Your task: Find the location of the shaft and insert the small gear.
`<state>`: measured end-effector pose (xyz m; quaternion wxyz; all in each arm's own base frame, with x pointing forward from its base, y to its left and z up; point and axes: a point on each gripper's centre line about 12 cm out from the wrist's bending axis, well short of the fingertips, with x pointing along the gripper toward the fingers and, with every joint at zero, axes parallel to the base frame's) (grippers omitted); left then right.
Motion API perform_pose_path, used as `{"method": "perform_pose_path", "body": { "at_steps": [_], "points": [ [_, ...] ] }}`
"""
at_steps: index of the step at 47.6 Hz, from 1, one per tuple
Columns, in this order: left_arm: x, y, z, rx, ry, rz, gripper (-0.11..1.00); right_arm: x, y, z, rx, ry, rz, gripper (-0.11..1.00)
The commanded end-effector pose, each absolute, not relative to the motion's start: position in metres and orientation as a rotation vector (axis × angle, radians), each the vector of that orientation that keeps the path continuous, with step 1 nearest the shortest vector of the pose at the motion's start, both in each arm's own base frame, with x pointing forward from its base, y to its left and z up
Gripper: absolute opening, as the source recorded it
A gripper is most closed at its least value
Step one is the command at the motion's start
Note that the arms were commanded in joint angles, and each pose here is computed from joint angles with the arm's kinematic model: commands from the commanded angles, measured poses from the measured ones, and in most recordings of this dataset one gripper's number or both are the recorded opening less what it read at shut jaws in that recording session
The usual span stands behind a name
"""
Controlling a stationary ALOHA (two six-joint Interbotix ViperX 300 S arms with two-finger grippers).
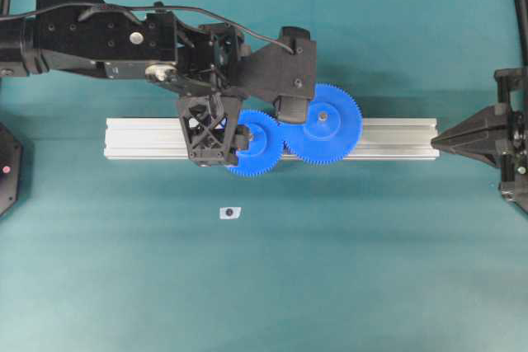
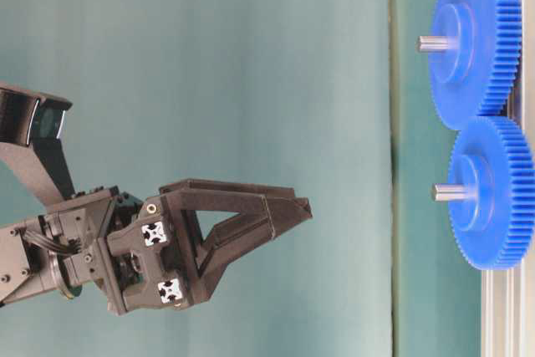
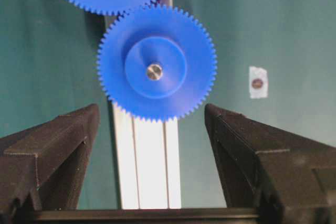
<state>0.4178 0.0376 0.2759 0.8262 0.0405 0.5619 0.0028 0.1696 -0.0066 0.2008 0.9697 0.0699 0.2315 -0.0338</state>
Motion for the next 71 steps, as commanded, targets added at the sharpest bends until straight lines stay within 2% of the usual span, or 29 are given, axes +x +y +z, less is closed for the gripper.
{"method": "perform_pose_path", "body": {
  "at_steps": [1,71],
  "points": [
    [0.4138,0.0371,0.2971,0.092,1.136,0.014,0.77,0.1726,-0.0072,0.2072,0.155,0.449,-0.073,0.03],
    [0.4154,0.0359,0.2933,0.095,1.145,0.009,0.77,0.1703,-0.0069,0.2064,0.155,0.441,-0.071,0.03]
  ]
}}
